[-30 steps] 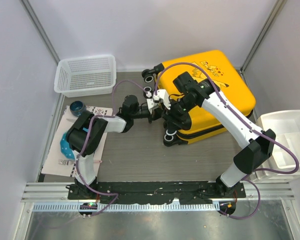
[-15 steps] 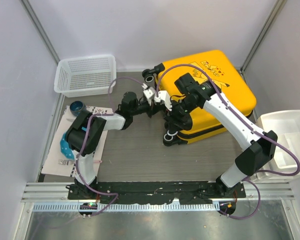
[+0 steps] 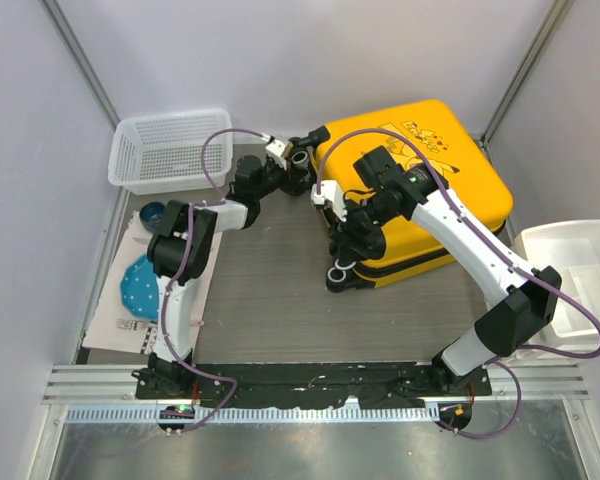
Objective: Open, take out, and arrange the luggage
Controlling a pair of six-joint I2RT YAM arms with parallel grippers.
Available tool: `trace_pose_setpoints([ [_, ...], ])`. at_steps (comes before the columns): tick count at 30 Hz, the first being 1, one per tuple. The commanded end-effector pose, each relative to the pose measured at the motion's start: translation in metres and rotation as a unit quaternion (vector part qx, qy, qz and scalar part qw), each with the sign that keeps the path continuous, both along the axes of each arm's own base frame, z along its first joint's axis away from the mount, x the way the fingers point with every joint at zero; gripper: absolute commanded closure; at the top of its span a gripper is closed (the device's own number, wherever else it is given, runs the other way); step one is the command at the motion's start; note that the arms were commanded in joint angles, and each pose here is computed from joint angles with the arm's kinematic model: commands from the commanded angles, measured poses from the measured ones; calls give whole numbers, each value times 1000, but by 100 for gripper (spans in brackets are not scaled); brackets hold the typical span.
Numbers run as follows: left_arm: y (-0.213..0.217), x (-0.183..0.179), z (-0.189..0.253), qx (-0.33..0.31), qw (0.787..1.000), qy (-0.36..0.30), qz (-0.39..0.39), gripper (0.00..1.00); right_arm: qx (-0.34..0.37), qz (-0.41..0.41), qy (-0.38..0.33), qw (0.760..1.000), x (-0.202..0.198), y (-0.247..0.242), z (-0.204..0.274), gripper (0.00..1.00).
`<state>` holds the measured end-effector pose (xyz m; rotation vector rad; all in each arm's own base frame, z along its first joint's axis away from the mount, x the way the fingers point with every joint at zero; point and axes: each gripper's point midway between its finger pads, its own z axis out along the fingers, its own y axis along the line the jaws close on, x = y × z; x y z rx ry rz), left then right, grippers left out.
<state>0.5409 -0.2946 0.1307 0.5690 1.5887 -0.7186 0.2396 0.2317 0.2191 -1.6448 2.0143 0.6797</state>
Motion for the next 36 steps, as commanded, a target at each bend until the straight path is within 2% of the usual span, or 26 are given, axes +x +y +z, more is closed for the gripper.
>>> trace_pose_setpoints([
  [1,29,16,22,-31,999,-34,14,100,-1,-82,10,997,-4,-25,21,100],
  [4,34,2,19,-26,999,-13,-15,100,0,-92,7,996,-1,-28,19,99],
  [5,35,-7,20,-21,999,-12,-27,90,0,-101,7,995,2,-29,18,99],
  [6,31,-22,19,-3,997,-22,-74,78,4,-107,7,994,4,-28,19,95],
  [7,30,-31,20,4,995,-25,-94,61,3,-111,9,994,5,-27,18,80],
  [8,32,-44,12,10,994,-15,-110,40,3,-113,9,994,6,-27,19,64],
  [9,35,-59,23,22,989,-25,-144,11,7,-120,5,993,8,-27,24,46],
  [10,39,-67,22,28,988,-13,-153,2,15,-128,-3,992,9,-28,30,41],
  [13,62,-83,22,97,981,3,-168,0,48,-183,-25,982,19,-30,54,29],
  [14,67,-80,30,120,979,-4,-165,0,54,-202,-24,978,20,-32,58,29],
  [15,74,-86,29,142,977,16,-161,0,58,-229,-27,971,25,-39,63,29],
  [17,85,-69,48,181,973,-19,-142,0,72,-280,-10,957,24,-50,70,29],
  [19,88,-63,42,200,969,10,-146,0,78,-351,6,933,30,-72,72,31],
  [20,88,-55,61,206,967,13,-151,0,83,-370,3,925,29,-81,76,32],
  [23,81,-29,79,204,967,0,-155,0,71,-430,-4,900,31,-111,75,35],
  [25,74,-15,101,206,965,-32,-159,1,58,-456,-10,888,26,-126,72,39],
  [27,66,-11,88,211,960,-18,-183,1,48,-479,-4,876,20,-140,67,47],
  [28,62,-5,111,209,959,-42,-186,0,41,-489,-5,871,18,-146,65,53],
  [29,55,-13,93,200,955,-10,-218,0,32,-501,2,865,15,-153,62,73],
  [31,50,-14,104,199,951,-20,-236,0,13,-513,8,858,10,-162,54,93],
  [32,46,-20,97,201,948,-8,-247,0,-5,-528,10,849,7,-172,50,99],
  [36,37,-21,98,198,949,-16,-244,0,-40,-583,22,811,0,-207,37,100],
])
